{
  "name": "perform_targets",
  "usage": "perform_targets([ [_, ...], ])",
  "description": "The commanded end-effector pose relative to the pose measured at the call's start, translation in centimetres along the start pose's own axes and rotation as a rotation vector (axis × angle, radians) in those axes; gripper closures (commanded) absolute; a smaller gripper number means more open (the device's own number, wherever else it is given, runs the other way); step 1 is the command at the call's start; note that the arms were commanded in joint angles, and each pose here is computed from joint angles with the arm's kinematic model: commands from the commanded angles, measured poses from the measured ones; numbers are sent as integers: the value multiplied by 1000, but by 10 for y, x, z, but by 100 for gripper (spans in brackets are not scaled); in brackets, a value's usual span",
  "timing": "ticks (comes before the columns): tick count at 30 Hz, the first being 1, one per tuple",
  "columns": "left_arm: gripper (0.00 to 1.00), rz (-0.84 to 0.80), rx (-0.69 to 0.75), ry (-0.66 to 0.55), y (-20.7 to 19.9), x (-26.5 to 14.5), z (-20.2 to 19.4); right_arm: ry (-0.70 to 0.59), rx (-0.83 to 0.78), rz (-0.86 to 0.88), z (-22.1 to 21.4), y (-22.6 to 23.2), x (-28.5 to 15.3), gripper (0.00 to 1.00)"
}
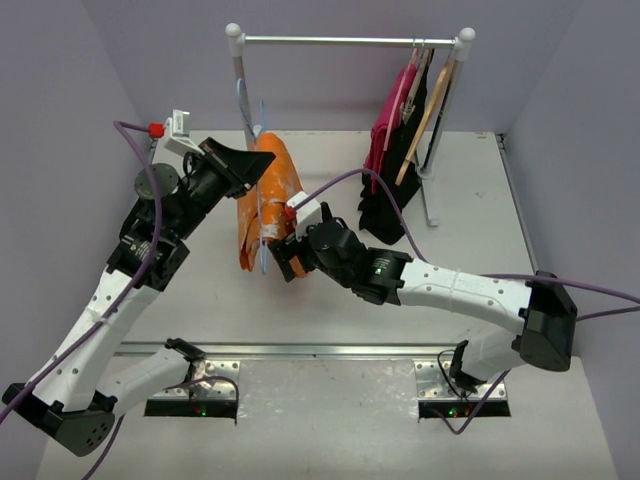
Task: Place the trousers on the hanger
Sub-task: Place the hanger at the clothesline.
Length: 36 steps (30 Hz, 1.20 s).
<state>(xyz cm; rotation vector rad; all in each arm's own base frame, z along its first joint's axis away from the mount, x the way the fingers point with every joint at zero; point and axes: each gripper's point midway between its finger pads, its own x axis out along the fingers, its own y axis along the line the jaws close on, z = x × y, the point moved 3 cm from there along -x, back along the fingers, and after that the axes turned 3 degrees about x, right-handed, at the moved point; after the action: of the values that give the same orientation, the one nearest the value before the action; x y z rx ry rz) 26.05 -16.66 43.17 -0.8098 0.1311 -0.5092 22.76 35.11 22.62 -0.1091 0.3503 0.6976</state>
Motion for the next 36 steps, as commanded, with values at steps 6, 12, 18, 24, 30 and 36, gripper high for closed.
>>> perform_targets([
  [6,100,-261,91,-148,-73,-20,52,-126,96,203,13,9,-47,1],
  [12,100,-279,145,-67,-84,-3,51,-61,110,162,8,-9,-83,1],
  [18,100,-288,161,-16,-80,29,44,-11,121,-33,13,-44,-105,1],
  [24,100,-253,143,12,-75,64,52,-17,204,-124,30,-66,-143,1],
  [30,100,-216,134,-3,-56,93,57,-22,200,-158,34,-76,-156,1],
  [36,100,-214,142,8,-45,129,68,-70,216,-190,40,-88,-174,1],
])
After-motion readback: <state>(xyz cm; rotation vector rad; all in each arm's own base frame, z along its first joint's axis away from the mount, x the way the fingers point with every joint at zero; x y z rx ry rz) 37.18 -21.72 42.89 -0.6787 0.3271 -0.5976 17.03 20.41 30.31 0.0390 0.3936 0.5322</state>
